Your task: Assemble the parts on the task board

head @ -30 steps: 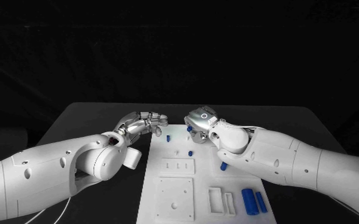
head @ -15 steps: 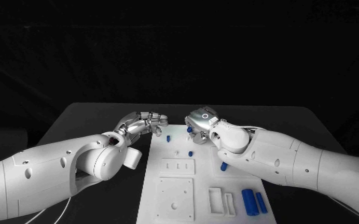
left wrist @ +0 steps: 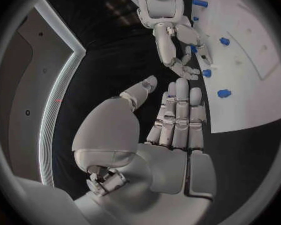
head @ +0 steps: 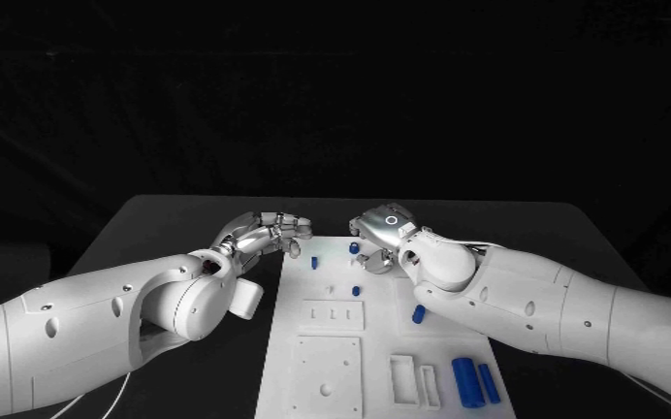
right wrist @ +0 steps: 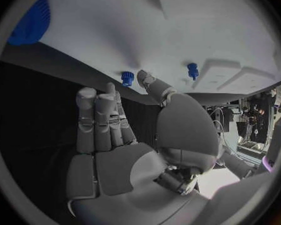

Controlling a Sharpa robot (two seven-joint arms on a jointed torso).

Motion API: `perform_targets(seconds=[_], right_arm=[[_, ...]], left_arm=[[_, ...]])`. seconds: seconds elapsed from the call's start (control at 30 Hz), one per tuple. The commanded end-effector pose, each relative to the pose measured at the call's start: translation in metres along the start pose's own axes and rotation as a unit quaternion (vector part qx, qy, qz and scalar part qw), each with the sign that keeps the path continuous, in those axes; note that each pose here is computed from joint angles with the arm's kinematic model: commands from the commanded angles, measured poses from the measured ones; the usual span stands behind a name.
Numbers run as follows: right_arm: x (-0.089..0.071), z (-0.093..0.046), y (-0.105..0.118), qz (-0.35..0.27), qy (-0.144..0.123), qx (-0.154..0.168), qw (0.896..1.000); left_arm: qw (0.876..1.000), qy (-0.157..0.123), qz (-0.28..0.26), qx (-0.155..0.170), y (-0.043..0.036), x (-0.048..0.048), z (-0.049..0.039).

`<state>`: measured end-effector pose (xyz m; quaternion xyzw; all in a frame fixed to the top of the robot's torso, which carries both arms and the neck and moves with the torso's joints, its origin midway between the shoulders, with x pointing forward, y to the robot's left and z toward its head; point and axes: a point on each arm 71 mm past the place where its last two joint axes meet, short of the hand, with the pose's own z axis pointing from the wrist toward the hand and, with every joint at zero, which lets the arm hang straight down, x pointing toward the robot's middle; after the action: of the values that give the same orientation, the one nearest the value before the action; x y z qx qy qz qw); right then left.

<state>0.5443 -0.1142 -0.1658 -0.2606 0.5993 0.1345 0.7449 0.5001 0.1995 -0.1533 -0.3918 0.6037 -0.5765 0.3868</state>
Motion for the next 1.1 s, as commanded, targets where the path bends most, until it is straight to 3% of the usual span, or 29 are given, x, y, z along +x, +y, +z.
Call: perform_targets(seconds=[0.03, 0.23, 0.53, 0.83, 1.1], right_arm=[[-0.004, -0.004, -0.002, 0.015, -0.011, 0.0, 1.0], [-0.031, -0.01, -0.017, 0.065, -0.035, 0.01, 0.997], [-0.052, -0.032, -0.054, 0.134, -0.022, 0.042, 0.99], [-0.04, -0.051, -0.098, 0.184, 0.049, 0.09, 0.978], [-0.026, -0.053, -0.118, 0.179, 0.081, 0.116, 0.974]], left_arm=[[1.0, -0.001, 0.002, 0.004, -0.002, 0.0002, 0.0004], [1.0, -0.008, 0.004, 0.004, -0.0016, -0.0046, 0.0012], [1.0, -0.011, 0.019, 0.014, -0.0017, -0.0091, 0.0038], [1.0, -0.011, 0.02, 0.014, -0.0002, -0.01, 0.0044], [1.0, -0.007, 0.016, 0.011, 0.0014, -0.0076, 0.004]])
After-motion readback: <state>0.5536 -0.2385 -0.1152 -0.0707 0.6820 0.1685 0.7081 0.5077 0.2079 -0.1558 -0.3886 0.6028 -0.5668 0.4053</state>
